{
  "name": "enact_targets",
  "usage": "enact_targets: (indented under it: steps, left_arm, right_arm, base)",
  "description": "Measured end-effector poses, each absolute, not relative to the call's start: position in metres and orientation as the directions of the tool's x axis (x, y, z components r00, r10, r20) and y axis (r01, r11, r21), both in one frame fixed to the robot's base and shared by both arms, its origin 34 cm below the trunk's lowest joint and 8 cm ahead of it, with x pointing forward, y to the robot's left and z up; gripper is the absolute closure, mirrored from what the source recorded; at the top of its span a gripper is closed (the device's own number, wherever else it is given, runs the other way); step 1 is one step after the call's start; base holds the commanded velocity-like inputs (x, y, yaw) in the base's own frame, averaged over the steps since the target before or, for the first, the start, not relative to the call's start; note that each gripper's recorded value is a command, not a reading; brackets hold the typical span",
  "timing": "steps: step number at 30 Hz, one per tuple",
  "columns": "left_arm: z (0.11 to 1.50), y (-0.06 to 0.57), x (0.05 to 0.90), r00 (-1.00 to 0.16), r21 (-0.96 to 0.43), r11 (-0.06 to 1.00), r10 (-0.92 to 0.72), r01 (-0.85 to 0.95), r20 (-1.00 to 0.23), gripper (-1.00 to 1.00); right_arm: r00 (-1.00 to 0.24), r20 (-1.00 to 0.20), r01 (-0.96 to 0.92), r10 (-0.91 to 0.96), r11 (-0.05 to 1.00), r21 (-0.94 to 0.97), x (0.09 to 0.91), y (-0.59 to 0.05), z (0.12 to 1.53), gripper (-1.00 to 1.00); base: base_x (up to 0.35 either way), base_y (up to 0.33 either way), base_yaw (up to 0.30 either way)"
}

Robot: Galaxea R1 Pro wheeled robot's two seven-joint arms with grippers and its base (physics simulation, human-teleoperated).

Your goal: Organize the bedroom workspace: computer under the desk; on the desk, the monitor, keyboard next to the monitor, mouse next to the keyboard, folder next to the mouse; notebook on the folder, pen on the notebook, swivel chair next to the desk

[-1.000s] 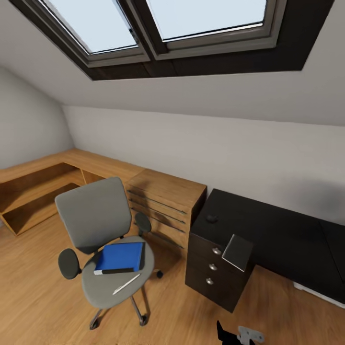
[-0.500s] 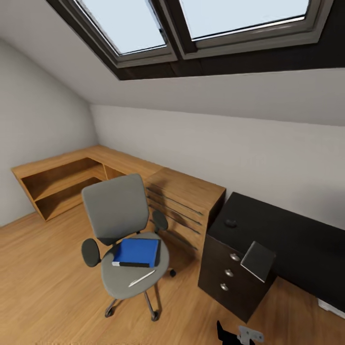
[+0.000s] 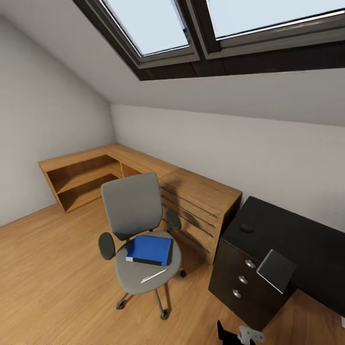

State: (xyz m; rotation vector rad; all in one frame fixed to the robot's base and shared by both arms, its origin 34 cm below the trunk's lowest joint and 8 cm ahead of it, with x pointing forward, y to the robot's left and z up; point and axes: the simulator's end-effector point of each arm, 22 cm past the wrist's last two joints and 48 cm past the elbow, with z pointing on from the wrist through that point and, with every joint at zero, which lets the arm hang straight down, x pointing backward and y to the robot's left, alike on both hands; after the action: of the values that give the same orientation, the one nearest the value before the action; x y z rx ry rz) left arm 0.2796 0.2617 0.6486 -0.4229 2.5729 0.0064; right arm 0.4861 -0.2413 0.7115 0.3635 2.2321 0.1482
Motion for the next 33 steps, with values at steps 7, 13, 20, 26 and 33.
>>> enact_targets:
  steps: [7, 13, 20, 26, 33]
  left_arm:
    - [0.6486, 0.2622, 0.2796, -0.811, -0.078, 0.951, -0.297, -0.300, -0.504, -1.00]
    - [0.6488, 0.2621, 0.2798, -0.811, -0.078, 0.951, -0.297, -0.300, -0.504, -1.00]
    - [0.6486, 0.2623, 0.2795, -0.811, -0.077, 0.951, -0.297, -0.300, -0.503, -1.00]
    - [0.6488, 0.2624, 0.2802, -0.810, -0.078, 0.950, -0.298, -0.301, -0.505, -1.00]
    - [0.6499, 0.2624, 0.2823, -0.807, -0.080, 0.950, -0.298, -0.301, -0.510, -1.00]
  right_arm:
    - [-0.597, -0.740, 0.211, 0.310, 0.950, 0.228, 0.4863, -0.2423, 0.7117, -1.00]
    - [-0.597, -0.740, 0.211, 0.311, 0.950, 0.229, 0.4862, -0.2422, 0.7120, -1.00]
    - [-0.597, -0.740, 0.210, 0.310, 0.951, 0.228, 0.4866, -0.2425, 0.7119, -1.00]
    - [-0.596, -0.741, 0.210, 0.310, 0.951, 0.229, 0.4870, -0.2425, 0.7123, -1.00]
    - [-0.592, -0.744, 0.208, 0.310, 0.951, 0.230, 0.4886, -0.2419, 0.7146, -1.00]
  base:
    - [0.019, -0.003, 0.028]
    - [0.192, -0.116, 0.004]
    - [0.086, -0.056, 0.000]
    - [0.010, -0.006, 0.000]
    - [0.002, -0.001, 0.000]
